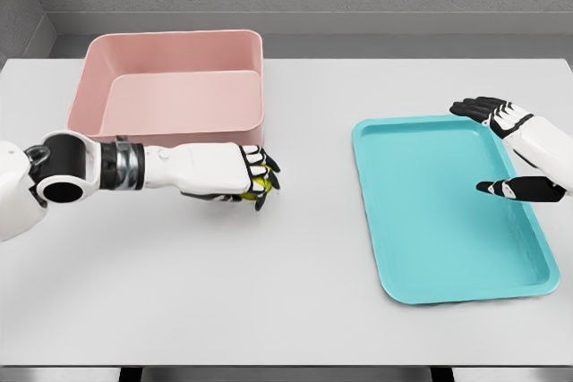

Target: Put the tennis from the blue tray into the pink basket with both arms

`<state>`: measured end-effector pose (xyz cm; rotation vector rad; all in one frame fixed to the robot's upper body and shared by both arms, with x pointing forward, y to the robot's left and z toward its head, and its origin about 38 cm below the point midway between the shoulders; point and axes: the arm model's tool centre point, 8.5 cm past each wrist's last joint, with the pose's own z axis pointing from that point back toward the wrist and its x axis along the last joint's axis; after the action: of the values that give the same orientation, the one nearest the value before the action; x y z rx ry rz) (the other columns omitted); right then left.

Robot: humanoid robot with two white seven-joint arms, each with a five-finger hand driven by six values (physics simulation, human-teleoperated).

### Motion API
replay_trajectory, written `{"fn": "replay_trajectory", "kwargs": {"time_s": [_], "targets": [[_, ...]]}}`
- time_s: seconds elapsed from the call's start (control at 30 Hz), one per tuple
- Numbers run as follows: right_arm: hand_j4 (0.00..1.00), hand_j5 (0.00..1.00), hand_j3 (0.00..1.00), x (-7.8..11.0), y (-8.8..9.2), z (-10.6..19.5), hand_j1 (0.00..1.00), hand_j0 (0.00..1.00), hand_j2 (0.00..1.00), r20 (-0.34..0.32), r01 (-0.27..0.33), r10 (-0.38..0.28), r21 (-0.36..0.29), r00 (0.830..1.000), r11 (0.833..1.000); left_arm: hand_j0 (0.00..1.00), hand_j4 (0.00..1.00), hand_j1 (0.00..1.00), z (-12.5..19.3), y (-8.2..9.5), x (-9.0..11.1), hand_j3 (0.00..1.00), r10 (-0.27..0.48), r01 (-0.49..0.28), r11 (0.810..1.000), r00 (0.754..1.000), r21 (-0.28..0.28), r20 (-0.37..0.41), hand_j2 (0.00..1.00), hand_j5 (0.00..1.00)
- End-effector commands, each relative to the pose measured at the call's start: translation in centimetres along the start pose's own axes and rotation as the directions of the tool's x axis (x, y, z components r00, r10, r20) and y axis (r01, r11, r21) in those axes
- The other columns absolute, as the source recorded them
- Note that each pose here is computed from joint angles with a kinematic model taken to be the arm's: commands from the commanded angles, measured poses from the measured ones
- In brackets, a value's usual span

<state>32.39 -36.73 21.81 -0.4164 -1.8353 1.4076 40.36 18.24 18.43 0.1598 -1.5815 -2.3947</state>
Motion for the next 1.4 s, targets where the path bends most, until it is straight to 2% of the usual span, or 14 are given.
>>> {"fn": "replay_trajectory", "kwargs": {"time_s": [0.0, 0.67, 0.83, 0.93, 1.07, 1.23, 1.3, 1.37], "targets": [[1.00, 1.00, 1.00, 0.0, -0.1, 0.0, 1.00, 1.00, 1.00, 0.001, 0.006, -0.006, -0.005, 1.000, 1.000, 0.50, 0.50, 0.50, 0.1, 0.2, -0.1, 0.50, 0.001, -0.001, 1.000, 1.000, 0.006, -0.003, 0.50, 0.50], [1.00, 1.00, 1.00, 0.0, -0.1, 0.0, 1.00, 1.00, 1.00, 0.001, 0.005, -0.005, -0.006, 1.000, 1.000, 0.50, 0.50, 0.50, 2.5, 4.3, -2.5, 0.50, -0.052, 0.054, 0.998, 0.997, 0.040, -0.066, 0.50, 0.50], [1.00, 1.00, 1.00, 0.0, -0.1, 0.0, 1.00, 1.00, 1.00, 0.001, 0.005, -0.005, -0.006, 1.000, 1.000, 0.51, 0.51, 0.51, 3.6, 5.1, -4.2, 0.51, -0.040, 0.046, 0.998, 0.992, 0.046, -0.116, 0.51, 0.51], [1.00, 1.00, 1.00, 0.0, -0.1, 0.0, 1.00, 1.00, 1.00, 0.001, 0.005, -0.005, -0.006, 1.000, 1.000, 0.51, 0.51, 0.51, 4.6, 5.0, -6.0, 0.51, -0.022, 0.029, 0.999, 0.985, 0.039, -0.170, 0.51, 0.51], [1.00, 1.00, 1.00, 0.0, -0.1, 0.0, 1.00, 1.00, 1.00, 0.001, 0.005, -0.005, -0.006, 1.000, 1.000, 0.52, 0.52, 0.52, 6.6, 5.1, -8.7, 0.52, 0.011, 0.000, 0.999, 0.967, 0.045, -0.256, 0.52, 0.52], [1.00, 1.00, 1.00, 0.0, -0.1, 0.0, 1.00, 1.00, 1.00, 0.001, 0.005, -0.005, -0.006, 1.000, 1.000, 0.53, 0.53, 0.53, 8.0, 5.2, -10.6, 0.53, 0.040, -0.024, 0.998, 0.948, 0.055, -0.316, 0.53, 0.53], [1.00, 1.00, 1.00, 0.0, -0.1, 0.0, 1.00, 1.00, 1.00, 0.001, 0.005, -0.005, -0.006, 1.000, 1.000, 0.66, 0.66, 0.66, 8.8, 5.1, -11.4, 0.66, 0.057, -0.036, 0.997, 0.937, 0.066, -0.345, 0.66, 0.66], [1.00, 1.00, 1.00, 0.0, -0.1, 0.0, 1.00, 1.00, 1.00, 0.001, 0.005, -0.005, -0.006, 1.000, 1.000, 1.00, 1.00, 1.00, 9.3, 5.2, -11.9, 1.00, 0.077, -0.047, 0.995, 0.930, 0.092, -0.359, 1.00, 1.00]]}}
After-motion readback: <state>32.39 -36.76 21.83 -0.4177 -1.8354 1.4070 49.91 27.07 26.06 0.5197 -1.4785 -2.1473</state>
